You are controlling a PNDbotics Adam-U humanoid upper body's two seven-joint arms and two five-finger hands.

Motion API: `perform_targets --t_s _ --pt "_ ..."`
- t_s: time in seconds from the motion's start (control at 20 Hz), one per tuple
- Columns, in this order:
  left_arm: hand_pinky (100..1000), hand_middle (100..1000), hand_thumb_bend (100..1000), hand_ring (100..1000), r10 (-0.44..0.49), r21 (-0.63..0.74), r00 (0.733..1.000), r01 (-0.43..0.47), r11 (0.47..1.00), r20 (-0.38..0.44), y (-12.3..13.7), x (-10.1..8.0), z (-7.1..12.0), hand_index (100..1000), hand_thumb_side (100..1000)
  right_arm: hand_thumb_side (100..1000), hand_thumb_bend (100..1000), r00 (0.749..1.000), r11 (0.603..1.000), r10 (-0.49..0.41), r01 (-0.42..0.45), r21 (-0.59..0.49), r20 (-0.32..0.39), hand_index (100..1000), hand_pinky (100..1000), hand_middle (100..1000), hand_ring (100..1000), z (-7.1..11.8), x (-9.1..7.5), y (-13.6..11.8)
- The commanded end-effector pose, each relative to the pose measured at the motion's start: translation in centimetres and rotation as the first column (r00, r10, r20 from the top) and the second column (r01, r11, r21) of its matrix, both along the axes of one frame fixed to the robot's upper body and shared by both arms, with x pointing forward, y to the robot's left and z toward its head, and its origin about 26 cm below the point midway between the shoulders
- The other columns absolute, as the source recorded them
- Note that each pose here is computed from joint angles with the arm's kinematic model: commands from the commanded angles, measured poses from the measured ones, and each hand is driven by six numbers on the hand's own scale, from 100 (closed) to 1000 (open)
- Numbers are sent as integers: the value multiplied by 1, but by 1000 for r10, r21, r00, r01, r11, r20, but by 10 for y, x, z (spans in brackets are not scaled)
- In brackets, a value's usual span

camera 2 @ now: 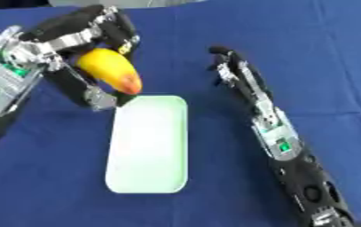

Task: Pick up objects on the table and place them in the box.

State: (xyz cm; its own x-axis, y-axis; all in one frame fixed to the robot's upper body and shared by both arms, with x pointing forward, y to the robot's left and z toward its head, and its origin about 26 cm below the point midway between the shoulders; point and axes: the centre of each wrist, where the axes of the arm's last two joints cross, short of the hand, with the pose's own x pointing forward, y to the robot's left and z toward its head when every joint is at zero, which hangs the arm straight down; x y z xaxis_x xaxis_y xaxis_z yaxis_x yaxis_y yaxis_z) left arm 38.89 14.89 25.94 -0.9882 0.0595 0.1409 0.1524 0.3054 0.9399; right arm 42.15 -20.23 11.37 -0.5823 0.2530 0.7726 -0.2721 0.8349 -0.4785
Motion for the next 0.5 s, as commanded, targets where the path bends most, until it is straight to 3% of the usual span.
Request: perform_targets --t_s 0.05,0.5 --pt "100 100 100 100 -191 185 969 162 969 156 -10 -3 5 202 352 840 100 999 1000 15 -15 2 28 891 468 837 672 11 2 4" --pt "100 100 100 100 -220 262 971 190 946 90 -14 -2 -24 199 338 839 100 999 1000 24 -24 6 42 891 468 837 672 16 3 8"
